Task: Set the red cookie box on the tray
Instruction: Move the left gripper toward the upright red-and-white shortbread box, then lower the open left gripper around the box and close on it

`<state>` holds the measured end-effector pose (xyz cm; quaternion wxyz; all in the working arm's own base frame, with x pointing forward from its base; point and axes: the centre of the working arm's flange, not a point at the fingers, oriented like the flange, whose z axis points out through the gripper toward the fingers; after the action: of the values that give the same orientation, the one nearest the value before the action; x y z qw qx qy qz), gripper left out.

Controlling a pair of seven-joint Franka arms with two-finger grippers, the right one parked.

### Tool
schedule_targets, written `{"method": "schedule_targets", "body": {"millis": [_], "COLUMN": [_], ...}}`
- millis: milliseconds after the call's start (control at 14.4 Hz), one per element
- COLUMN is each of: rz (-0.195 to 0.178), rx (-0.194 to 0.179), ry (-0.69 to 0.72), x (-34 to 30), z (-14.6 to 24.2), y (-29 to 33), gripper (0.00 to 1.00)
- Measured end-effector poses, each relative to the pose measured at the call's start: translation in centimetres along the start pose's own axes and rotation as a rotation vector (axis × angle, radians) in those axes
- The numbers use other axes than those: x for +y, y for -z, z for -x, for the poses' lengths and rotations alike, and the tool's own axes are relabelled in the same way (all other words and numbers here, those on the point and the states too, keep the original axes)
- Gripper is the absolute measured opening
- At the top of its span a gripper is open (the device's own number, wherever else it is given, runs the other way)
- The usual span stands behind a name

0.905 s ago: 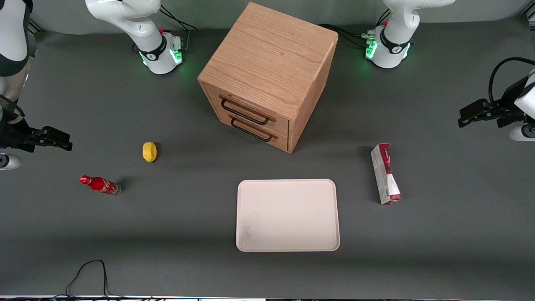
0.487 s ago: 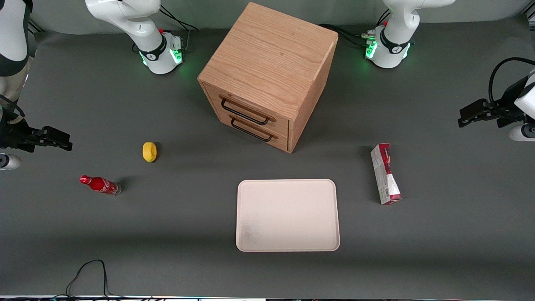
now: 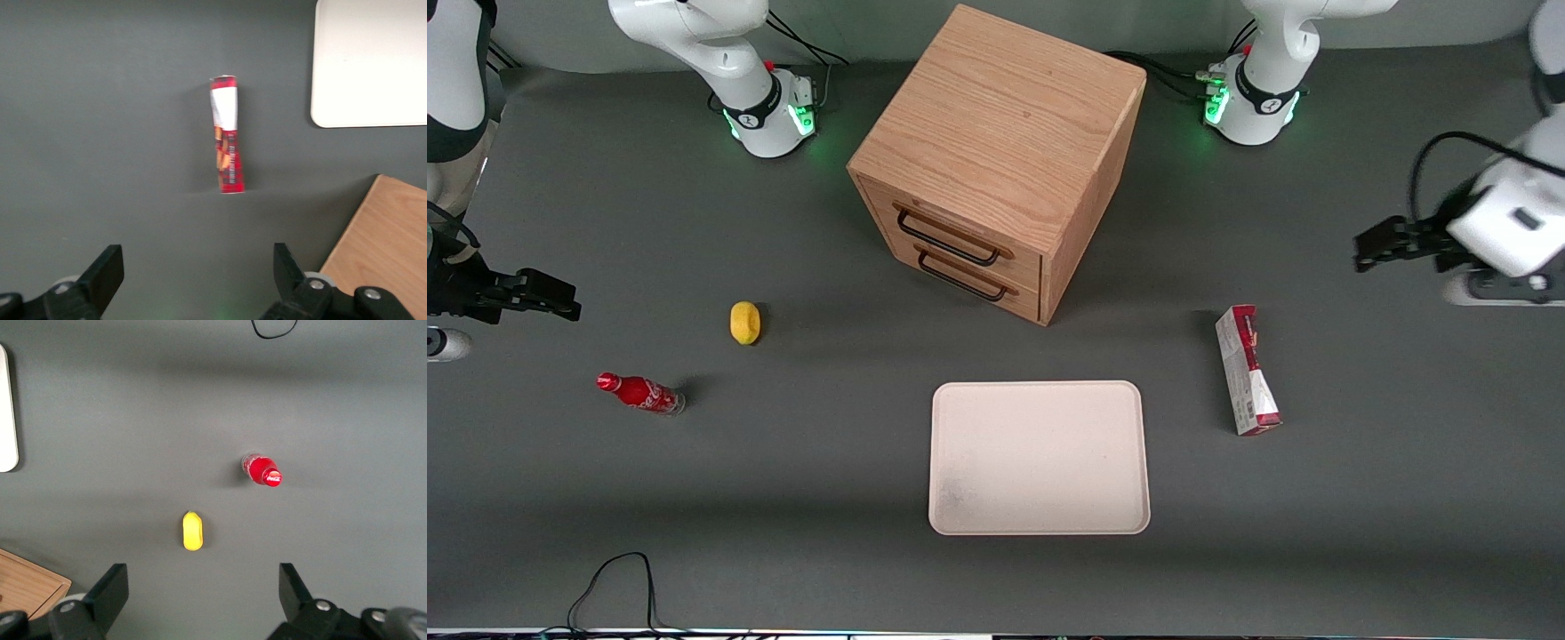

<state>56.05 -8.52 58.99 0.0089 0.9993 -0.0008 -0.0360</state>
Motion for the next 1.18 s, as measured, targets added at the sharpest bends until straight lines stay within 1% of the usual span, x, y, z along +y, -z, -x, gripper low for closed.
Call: {"method": "schedule_targets", "body": {"millis": [139,209,418,557,905,1044,1184], "rz": [-0.005,-0.005,-0.001,0.000,0.001,0.002,0.003], "rx": [-0.006,-0.002,0.030,0.036,0.035,0.037,0.047], "ry": [0.011,0.015,0.029,0.036,0.047,0.052,0.055], "x": [2.9,3.5,2.8,2.3,1.9,1.8,1.8], "z": [0.7,1.2,2.9,3.5,2.1,0.8,-0.2], "y": [-0.4,-0.4,-0.7,-2.2,-7.6,-11.5,-16.7], "gripper": [1.00,1.00,1.00,1.00,1.00,1.00,1.00]}}
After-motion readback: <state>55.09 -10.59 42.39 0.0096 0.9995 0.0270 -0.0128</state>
